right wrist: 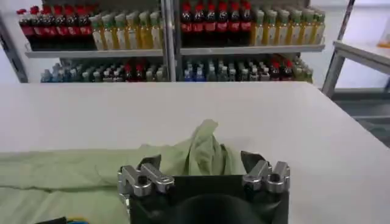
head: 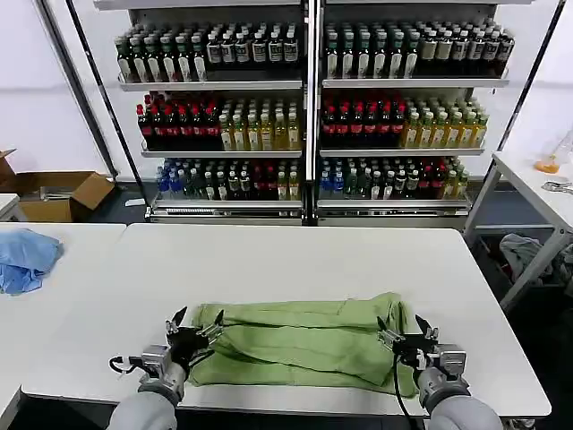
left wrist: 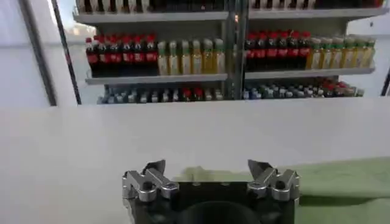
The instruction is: Fold and organize the clothes.
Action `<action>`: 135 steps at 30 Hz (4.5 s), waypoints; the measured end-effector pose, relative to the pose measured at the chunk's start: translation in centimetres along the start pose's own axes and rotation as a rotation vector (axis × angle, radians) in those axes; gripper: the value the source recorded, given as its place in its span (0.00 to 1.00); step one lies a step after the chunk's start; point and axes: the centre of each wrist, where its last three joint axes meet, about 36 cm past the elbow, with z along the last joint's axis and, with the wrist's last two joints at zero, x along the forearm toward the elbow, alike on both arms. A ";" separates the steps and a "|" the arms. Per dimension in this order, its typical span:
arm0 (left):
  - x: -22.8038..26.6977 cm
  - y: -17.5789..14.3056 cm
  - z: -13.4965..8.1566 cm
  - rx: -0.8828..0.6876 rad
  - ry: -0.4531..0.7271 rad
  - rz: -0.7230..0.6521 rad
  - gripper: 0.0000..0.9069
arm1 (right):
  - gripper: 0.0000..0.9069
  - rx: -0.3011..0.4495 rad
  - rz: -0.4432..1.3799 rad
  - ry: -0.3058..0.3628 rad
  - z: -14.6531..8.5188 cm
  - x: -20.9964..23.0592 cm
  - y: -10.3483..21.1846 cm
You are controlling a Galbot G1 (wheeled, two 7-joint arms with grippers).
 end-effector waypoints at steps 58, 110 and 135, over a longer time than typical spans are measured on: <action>-0.6 11.4 -5.3 0.128 -0.126 -0.123 0.02 | 1.00 0.009 -0.019 -0.044 -1.8 -0.4 -0.3; -2.0 -4.4 -4.4 0.323 -0.050 0.318 1.00 | 1.00 0.002 -0.021 -0.062 -1.8 -0.2 -0.2; -4.6 2.7 0.1 0.263 0.137 0.139 0.04 | 1.00 0.005 -0.011 -0.061 -1.8 -0.8 -0.6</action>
